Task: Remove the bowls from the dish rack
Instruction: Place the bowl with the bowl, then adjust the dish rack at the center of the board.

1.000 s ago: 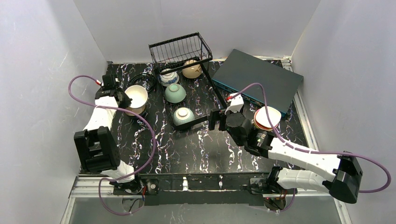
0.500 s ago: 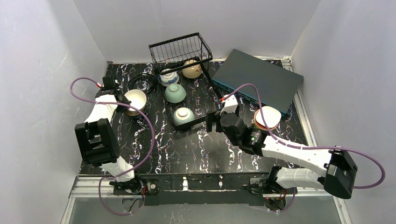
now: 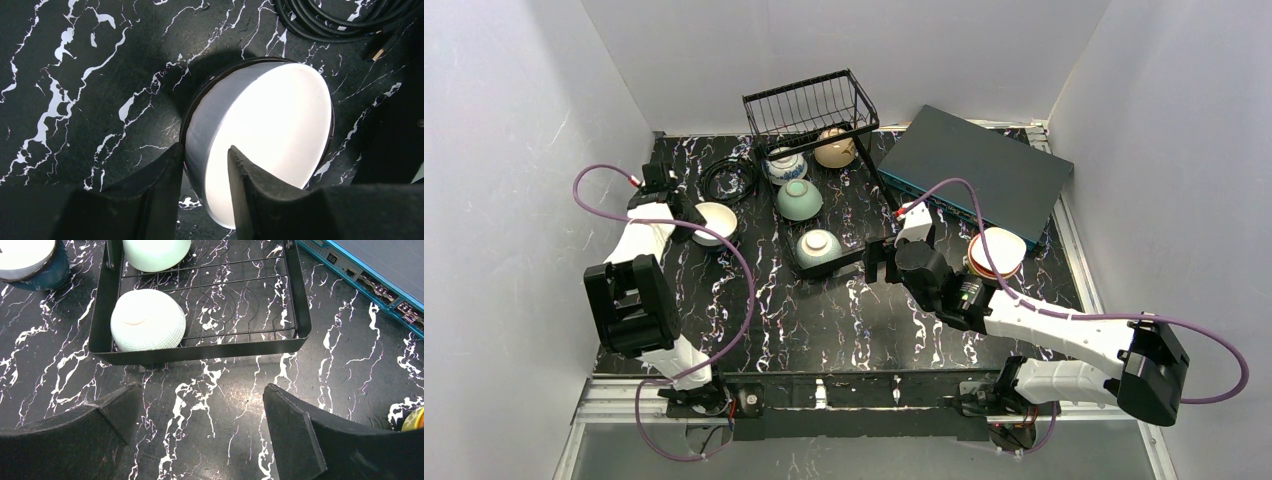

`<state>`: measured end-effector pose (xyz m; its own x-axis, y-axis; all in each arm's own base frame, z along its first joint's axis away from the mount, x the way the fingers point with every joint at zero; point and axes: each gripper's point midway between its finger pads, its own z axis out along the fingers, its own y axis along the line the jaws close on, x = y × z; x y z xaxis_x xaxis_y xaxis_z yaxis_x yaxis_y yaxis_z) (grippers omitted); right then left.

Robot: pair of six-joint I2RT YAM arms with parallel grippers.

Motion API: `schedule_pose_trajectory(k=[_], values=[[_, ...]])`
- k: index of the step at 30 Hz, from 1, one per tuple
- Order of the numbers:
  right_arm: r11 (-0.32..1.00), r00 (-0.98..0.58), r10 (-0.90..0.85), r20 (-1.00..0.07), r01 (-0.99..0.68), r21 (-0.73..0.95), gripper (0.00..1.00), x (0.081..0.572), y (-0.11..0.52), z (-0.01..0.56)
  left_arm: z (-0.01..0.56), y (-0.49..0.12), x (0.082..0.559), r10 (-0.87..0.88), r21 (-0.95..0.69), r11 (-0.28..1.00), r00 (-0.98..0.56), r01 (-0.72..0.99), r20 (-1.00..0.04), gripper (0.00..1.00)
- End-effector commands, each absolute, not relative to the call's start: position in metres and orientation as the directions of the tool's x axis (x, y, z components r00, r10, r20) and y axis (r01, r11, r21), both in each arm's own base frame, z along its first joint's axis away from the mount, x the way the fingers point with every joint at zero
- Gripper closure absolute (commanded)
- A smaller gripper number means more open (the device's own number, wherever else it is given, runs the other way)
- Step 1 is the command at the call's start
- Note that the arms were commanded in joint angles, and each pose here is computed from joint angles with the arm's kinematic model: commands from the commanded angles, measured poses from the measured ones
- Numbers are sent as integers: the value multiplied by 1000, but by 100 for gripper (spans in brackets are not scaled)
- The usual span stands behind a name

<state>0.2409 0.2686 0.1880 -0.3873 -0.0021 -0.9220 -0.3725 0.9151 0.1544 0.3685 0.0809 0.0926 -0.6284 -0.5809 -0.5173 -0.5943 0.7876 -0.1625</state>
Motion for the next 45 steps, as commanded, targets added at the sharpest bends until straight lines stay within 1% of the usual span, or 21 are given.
schedule_pose_trajectory(k=[1,3,7,11,17,22,25,29,34,39,43,45], values=[[903,-351,59,-934,-380,200,1,245,277,217,121,82,369,-565,-184,794,-591,-579,-576,61],[903,-352,58,-934,-381,199,1,245,277,217,124,83,367,-562,-181,793,-585,-581,-585,57],[901,-354,58,-934,-385,201,1,244,277,217,128,89,361,-559,-157,784,-572,-601,-600,56],[899,-355,57,-933,-389,203,1,243,277,217,127,91,358,-561,-149,777,-564,-612,-606,65],[894,-363,56,-930,-396,208,1,242,279,215,119,89,356,-580,-150,768,-575,-623,-577,80],[891,-368,60,-928,-400,216,1,241,281,215,113,85,354,-596,-160,760,-577,-630,-559,90],[890,-369,61,-927,-400,218,1,241,281,215,110,85,353,-601,-158,756,-578,-635,-552,92],[888,-374,58,-926,-404,219,1,241,282,213,110,85,352,-604,-161,755,-577,-636,-550,92],[883,-379,55,-924,-413,223,1,240,286,212,113,83,352,-605,-172,756,-572,-632,-555,89],[877,-389,33,-921,-431,214,1,240,292,209,126,76,357,-594,-219,775,-565,-593,-573,80],[867,-394,6,-919,-456,201,1,242,303,211,144,64,359,-555,-238,809,-563,-537,-613,68],[870,-406,-42,-913,-463,166,1,242,304,206,153,56,360,-520,-230,833,-570,-503,-636,62]])
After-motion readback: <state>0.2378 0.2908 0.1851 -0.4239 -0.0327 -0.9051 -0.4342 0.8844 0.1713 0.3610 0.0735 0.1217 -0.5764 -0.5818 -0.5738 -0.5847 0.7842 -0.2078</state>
